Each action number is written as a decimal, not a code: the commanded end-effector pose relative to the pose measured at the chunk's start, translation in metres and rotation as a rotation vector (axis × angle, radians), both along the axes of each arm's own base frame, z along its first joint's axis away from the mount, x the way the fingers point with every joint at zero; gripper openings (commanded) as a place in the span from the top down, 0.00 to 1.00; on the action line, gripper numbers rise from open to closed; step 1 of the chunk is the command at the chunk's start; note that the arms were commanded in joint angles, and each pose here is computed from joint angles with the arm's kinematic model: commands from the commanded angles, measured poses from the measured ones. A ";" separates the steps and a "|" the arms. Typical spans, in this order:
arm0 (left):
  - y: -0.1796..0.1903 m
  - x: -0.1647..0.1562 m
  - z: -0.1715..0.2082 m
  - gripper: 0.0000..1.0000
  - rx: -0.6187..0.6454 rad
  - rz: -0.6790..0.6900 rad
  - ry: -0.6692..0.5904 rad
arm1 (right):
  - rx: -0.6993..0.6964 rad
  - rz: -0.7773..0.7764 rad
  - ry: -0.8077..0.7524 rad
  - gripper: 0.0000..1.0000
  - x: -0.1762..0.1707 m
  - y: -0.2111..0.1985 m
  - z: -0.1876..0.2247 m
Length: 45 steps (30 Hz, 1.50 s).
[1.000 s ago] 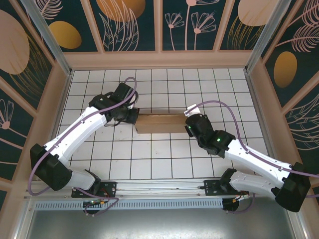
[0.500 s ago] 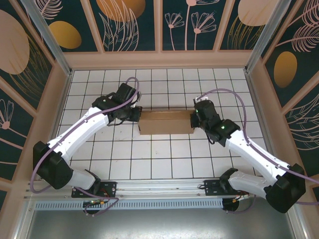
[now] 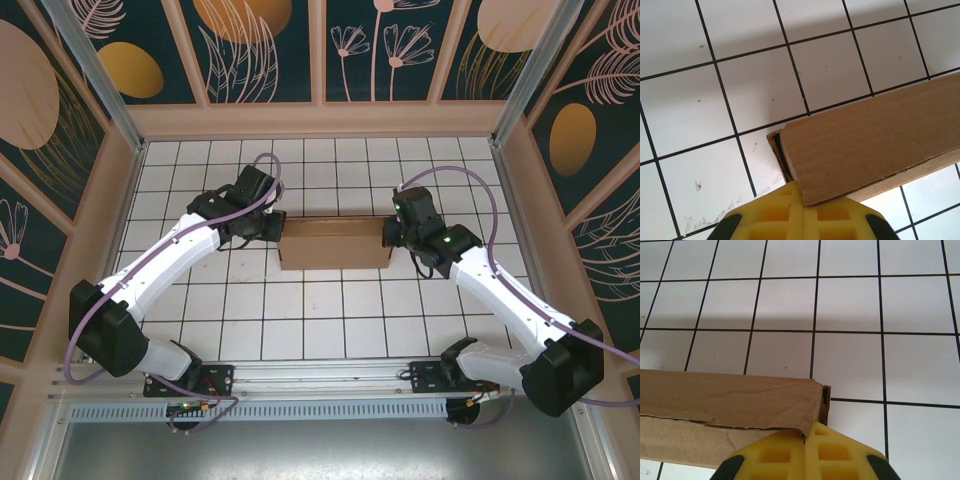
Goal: Fold the paper box
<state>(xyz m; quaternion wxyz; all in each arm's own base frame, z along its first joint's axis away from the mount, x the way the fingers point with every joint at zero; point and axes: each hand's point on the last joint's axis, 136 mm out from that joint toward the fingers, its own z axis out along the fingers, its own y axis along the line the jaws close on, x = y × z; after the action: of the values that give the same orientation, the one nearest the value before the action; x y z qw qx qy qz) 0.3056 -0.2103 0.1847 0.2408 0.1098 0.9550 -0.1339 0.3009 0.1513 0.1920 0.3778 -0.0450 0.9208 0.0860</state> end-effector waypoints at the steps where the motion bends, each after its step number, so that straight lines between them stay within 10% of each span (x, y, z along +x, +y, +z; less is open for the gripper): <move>1: -0.017 -0.014 -0.019 1.00 -0.046 -0.062 0.075 | -0.013 0.056 0.112 1.00 -0.021 0.005 -0.034; 17: -0.016 -0.015 -0.032 1.00 -0.034 -0.065 0.084 | 0.003 0.029 0.118 0.97 -0.018 -0.003 -0.030; 30: -0.005 -0.016 -0.039 1.00 -0.008 -0.042 0.034 | 0.216 0.265 -0.044 0.39 -0.034 0.035 0.044; 45: -0.006 -0.017 -0.043 1.00 0.058 -0.049 -0.022 | 0.222 0.131 -0.039 0.45 -0.019 0.001 0.054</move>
<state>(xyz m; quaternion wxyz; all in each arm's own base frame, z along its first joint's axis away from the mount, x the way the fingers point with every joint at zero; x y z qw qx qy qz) 0.3069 -0.2191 0.1716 0.2951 0.1205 0.9379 -0.1366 0.2766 0.1567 0.2335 0.3807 -0.0768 0.8956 0.2171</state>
